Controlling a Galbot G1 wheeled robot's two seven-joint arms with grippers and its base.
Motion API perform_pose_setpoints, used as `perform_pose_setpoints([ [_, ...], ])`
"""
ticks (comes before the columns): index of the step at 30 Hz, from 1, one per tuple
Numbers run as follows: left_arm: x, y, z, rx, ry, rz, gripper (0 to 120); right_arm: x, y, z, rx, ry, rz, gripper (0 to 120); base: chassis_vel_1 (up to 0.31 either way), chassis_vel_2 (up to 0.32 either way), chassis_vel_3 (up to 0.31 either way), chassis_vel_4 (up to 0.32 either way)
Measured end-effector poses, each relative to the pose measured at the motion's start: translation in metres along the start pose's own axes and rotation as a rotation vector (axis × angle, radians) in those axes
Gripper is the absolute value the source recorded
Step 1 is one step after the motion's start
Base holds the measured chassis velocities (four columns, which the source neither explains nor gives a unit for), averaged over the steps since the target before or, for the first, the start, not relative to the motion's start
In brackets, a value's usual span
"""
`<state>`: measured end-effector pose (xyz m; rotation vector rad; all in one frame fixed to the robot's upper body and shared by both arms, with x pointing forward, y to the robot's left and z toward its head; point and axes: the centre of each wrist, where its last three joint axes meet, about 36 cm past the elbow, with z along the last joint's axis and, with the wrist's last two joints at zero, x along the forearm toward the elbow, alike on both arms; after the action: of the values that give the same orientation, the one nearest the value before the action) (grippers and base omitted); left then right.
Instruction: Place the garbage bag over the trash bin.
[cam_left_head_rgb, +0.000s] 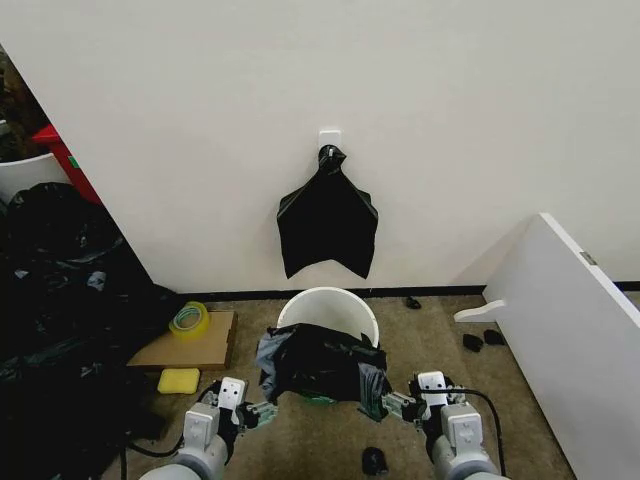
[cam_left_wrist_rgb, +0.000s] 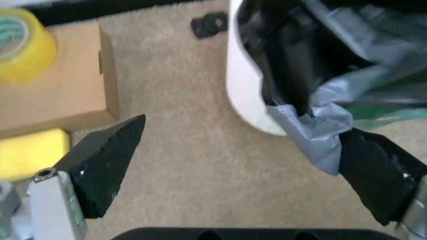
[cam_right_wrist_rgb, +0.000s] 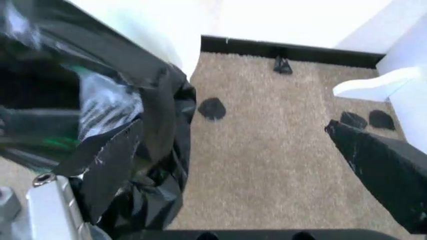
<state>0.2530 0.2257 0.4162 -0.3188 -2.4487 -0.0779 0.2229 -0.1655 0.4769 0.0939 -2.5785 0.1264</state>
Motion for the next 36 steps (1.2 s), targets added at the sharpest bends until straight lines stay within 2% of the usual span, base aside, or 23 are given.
perform_pose_setpoints([
  [7, -0.002, 0.007, 0.004, -0.025, 0.034, 0.041, 100, -0.009, 0.006, -0.001, -0.027, -0.045, -0.018, 100, 0.000, 0.000, 0.000, 0.000],
  [13, 0.007, 0.013, 0.002, -0.112, 0.033, 0.057, 100, -0.057, 0.008, 0.012, -0.010, -0.038, 0.010, 100, 0.000, 0.000, 0.000, 0.000],
  [17, 0.008, 0.019, 0.001, -0.149, 0.006, 0.052, 100, -0.066, 0.006, 0.016, -0.008, -0.036, 0.020, 100, 0.000, 0.000, 0.000, 0.000],
  [20, 0.008, 0.029, 0.000, -0.194, -0.055, 0.006, 100, -0.070, 0.002, 0.020, -0.002, -0.037, 0.024, 100, 0.000, 0.000, 0.000, 0.000],
  [22, 0.004, 0.041, 0.000, -0.228, -0.140, -0.063, 100, -0.074, -0.002, 0.023, 0.000, -0.038, 0.036, 100, 0.000, 0.000, 0.000, 0.000],
  [23, 0.004, 0.041, 0.000, -0.228, -0.140, -0.063, 100, -0.074, -0.002, 0.023, 0.000, -0.038, 0.036, 100, 0.000, 0.000, 0.000, 0.000],
  [25, -0.005, 0.053, 0.006, -0.234, -0.232, -0.114, 100, -0.077, -0.002, 0.025, -0.002, -0.035, 0.041, 100, 0.000, 0.000, 0.000, 0.000],
  [26, -0.005, 0.053, 0.006, -0.234, -0.232, -0.114, 100, -0.077, -0.002, 0.025, -0.002, -0.035, 0.041, 100, 0.000, 0.000, 0.000, 0.000],
  [28, -0.014, 0.065, 0.014, -0.222, -0.331, -0.143, 100, -0.077, -0.002, 0.025, -0.004, -0.035, 0.041, 100, 0.000, 0.000, 0.000, 0.000],
  [29, -0.014, 0.065, 0.014, -0.222, -0.331, -0.143, 100, -0.077, -0.002, 0.025, -0.004, -0.035, 0.041, 100, 0.000, 0.000, 0.000, 0.000],
  [36, -0.020, 0.082, 0.019, -0.219, -0.533, -0.157, 100, -0.076, -0.003, 0.027, 0.000, -0.029, 0.047, 100, 0.000, 0.000, 0.000, 0.000],
])
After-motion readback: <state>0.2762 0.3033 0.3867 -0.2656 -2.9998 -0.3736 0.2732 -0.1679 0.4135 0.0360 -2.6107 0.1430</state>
